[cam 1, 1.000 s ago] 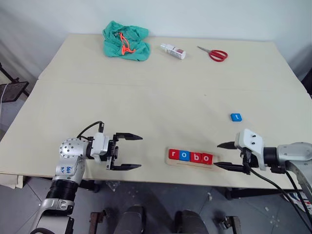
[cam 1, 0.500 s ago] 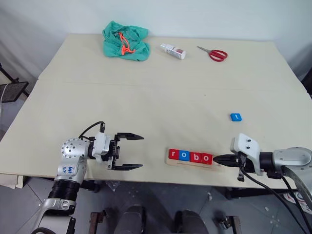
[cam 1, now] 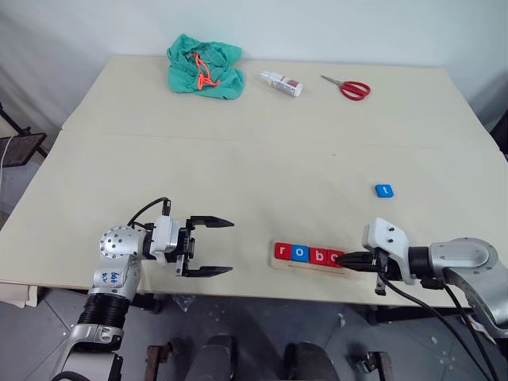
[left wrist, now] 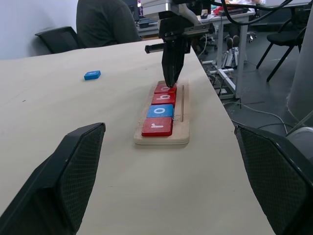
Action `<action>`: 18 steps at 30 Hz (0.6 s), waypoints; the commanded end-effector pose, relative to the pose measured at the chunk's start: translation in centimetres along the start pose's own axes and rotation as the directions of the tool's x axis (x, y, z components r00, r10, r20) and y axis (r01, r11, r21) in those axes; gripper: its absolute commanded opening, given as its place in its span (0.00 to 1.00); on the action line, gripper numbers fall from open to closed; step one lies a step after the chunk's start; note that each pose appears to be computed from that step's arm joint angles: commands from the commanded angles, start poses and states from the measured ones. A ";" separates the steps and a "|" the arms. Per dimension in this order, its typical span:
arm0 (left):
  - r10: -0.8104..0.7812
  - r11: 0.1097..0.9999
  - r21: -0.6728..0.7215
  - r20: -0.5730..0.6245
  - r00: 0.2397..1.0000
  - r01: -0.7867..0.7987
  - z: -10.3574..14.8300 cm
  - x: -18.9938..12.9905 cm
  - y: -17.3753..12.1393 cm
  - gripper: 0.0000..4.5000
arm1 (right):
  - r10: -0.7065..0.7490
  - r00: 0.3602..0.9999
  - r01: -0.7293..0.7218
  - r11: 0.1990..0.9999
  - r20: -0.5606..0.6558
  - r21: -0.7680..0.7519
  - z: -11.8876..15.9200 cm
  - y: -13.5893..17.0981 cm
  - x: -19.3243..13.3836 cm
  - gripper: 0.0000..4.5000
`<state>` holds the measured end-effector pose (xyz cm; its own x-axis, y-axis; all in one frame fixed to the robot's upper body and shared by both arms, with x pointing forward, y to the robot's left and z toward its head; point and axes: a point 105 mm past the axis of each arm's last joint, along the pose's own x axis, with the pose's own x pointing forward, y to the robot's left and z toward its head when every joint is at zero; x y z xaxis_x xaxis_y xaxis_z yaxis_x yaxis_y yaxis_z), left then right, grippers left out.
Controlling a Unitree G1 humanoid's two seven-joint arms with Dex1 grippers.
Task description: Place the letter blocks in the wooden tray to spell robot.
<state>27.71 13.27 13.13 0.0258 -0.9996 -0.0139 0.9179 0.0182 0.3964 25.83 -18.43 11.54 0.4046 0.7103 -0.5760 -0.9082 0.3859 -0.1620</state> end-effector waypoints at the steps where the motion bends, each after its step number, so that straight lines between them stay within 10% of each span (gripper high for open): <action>1: 0.002 1.000 0.030 0.000 1.000 -0.002 0.6 -0.1 0.0 1.00 | -0.027 1.000 0.027 0.999 0.015 -0.020 0.5 -0.4 -0.8 0.00; 18: -0.002 1.000 0.027 0.007 1.000 0.002 0.5 0.1 0.1 1.00 | -0.074 0.997 0.074 0.997 -0.035 -0.007 -1.6 -1.3 -1.5 0.00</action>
<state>27.71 13.22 13.13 0.0252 -0.9996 -0.0118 0.9178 0.0185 0.3966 26.17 -21.46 11.08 0.4663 0.6454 -0.6049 -0.8719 0.4507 -0.1913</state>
